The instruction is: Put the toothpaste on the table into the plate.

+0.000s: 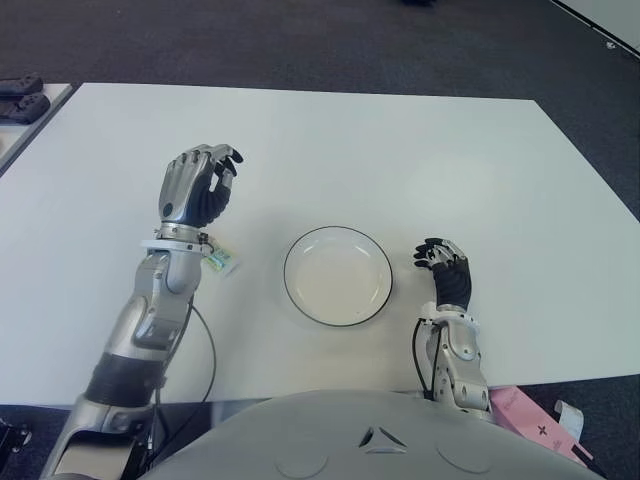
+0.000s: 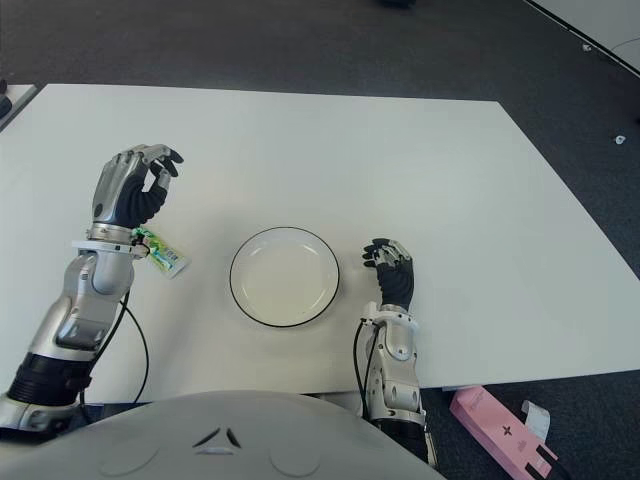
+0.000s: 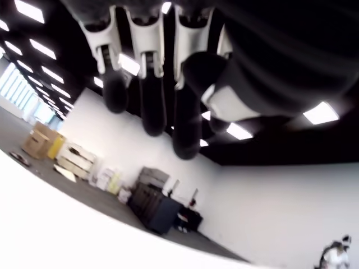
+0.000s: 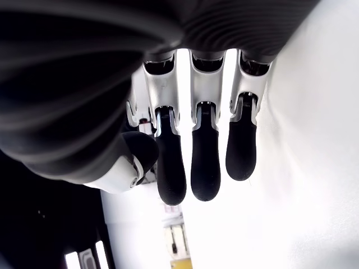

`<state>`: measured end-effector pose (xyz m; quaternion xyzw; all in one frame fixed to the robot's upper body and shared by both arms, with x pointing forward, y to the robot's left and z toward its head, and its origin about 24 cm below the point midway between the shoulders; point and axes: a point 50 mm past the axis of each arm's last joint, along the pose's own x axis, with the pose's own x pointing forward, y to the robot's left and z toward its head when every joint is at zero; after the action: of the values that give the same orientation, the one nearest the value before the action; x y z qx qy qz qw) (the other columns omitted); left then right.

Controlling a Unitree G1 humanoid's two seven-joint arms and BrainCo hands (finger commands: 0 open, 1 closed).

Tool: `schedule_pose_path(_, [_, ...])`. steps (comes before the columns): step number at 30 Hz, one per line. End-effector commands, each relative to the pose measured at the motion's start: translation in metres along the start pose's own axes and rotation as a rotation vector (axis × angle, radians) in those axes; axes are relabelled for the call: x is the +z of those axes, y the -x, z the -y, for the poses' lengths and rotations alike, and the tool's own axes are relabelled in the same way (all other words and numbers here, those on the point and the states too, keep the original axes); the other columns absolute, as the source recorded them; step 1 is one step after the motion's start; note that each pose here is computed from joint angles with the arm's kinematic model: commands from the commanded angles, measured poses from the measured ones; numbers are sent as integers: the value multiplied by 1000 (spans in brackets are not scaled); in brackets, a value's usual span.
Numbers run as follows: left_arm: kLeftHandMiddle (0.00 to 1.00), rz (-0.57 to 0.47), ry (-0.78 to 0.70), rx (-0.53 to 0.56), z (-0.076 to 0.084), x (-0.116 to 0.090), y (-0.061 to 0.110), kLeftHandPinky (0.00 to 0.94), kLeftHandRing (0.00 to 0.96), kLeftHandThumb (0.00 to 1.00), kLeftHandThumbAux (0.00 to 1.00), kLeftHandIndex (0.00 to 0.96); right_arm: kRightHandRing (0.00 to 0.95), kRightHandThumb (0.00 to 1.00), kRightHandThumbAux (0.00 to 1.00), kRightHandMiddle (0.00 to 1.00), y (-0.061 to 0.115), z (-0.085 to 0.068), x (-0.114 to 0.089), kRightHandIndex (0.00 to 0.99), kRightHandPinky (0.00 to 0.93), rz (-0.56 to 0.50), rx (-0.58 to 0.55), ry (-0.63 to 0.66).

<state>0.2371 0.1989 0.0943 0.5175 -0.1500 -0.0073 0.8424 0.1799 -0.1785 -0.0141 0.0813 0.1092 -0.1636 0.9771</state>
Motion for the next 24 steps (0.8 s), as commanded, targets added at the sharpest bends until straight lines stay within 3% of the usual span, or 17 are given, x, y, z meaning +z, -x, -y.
schedule_pose_path(1, [554, 1, -114, -202, -8, -28, 4, 690, 804, 855, 656, 421, 518, 707, 720, 543, 8, -1, -22, 432, 514, -120, -21, -19])
schedule_pose_path(3, [552, 6, -160, -256, -8, -35, 3, 638, 766, 854, 655, 420, 519, 707, 720, 544, 8, -1, -23, 432, 516, -120, -21, -21])
schedule_pose_path(6, [528, 18, -280, -349, -9, -44, 2, 445, 599, 844, 662, 397, 522, 708, 720, 547, 9, 0, -23, 432, 520, -120, -23, -24])
schedule_pose_path(7, [503, 26, -337, -373, -10, -45, 2, 416, 566, 834, 611, 367, 522, 708, 720, 548, 9, 0, -23, 432, 520, -121, -25, -23])
schedule_pose_path(9, [365, 36, -397, -398, -10, -47, 2, 300, 382, 801, 475, 274, 525, 708, 720, 548, 9, 0, -23, 431, 527, -123, -27, -23])
schedule_pose_path(13, [277, 48, -533, -418, -6, -63, 5, 213, 270, 772, 389, 206, 527, 708, 721, 548, 9, 1, -24, 431, 528, -126, -29, -21])
schedule_pose_path(18, [126, 81, -708, -455, -1, -88, 7, 48, 92, 663, 307, 63, 525, 709, 721, 543, 9, 2, -24, 431, 520, -129, -34, -22])
schedule_pose_path(24, [21, 142, -804, -466, 3, -104, 11, 5, 10, 612, 246, 6, 525, 707, 721, 543, 10, 2, -23, 431, 520, -120, -28, -30])
